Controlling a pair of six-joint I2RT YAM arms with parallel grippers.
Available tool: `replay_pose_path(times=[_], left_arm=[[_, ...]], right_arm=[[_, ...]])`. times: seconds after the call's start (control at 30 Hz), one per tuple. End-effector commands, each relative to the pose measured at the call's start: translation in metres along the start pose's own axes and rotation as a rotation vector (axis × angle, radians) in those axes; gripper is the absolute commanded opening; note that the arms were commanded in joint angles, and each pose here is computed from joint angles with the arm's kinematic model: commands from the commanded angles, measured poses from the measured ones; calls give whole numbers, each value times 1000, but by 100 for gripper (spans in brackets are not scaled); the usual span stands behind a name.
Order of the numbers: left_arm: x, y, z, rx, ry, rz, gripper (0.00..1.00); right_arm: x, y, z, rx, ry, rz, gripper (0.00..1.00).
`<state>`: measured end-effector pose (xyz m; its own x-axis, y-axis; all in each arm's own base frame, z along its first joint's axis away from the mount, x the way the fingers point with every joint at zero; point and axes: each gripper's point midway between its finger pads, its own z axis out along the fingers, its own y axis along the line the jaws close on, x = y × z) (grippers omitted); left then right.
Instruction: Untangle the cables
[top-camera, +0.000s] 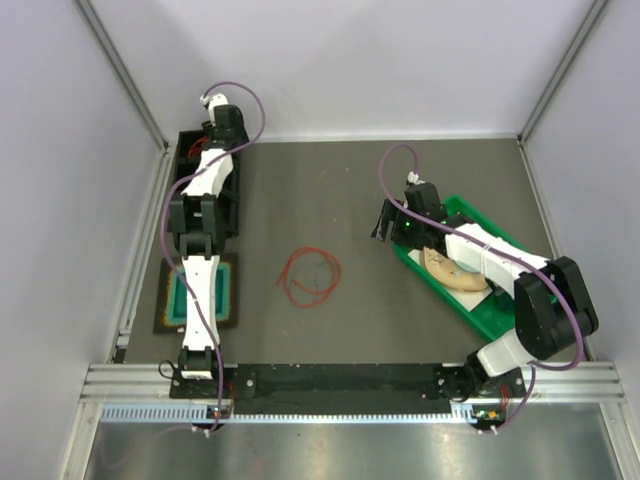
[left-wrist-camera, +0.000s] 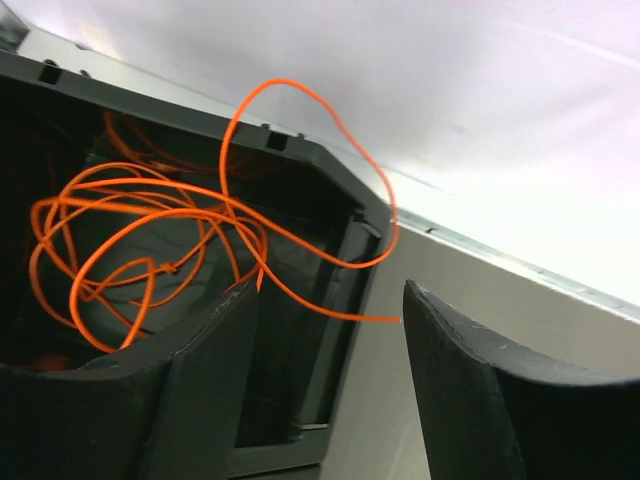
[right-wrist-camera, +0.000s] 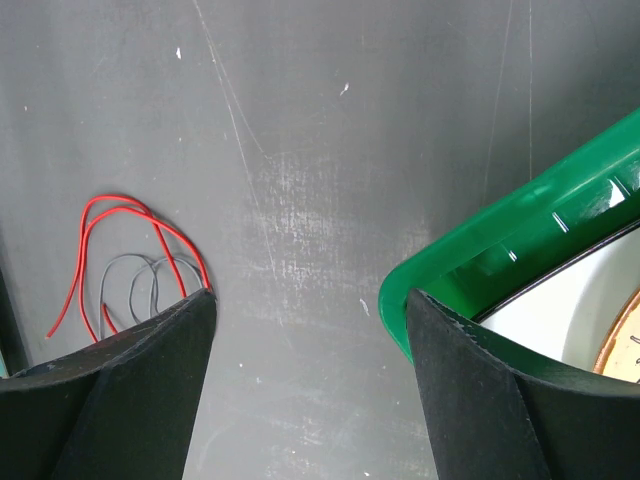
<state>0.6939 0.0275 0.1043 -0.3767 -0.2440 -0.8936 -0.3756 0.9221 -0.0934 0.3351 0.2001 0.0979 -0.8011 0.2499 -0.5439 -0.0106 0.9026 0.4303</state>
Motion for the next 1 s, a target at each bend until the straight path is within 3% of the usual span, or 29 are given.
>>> replay_pose_path(times=[0.0,0.17,0.97], left_arm=[[-58,-9,-15,45,-132,-114,63],[-66,-7,-13,33,-165,-121,59],[-32,6,13,-7,-132,-65,49]], right_arm=[[-18,21,5,-71,-38,7,76],[-18,21,6,-70,-35,7,76],[-17,21,10,-72,-24,11,76]])
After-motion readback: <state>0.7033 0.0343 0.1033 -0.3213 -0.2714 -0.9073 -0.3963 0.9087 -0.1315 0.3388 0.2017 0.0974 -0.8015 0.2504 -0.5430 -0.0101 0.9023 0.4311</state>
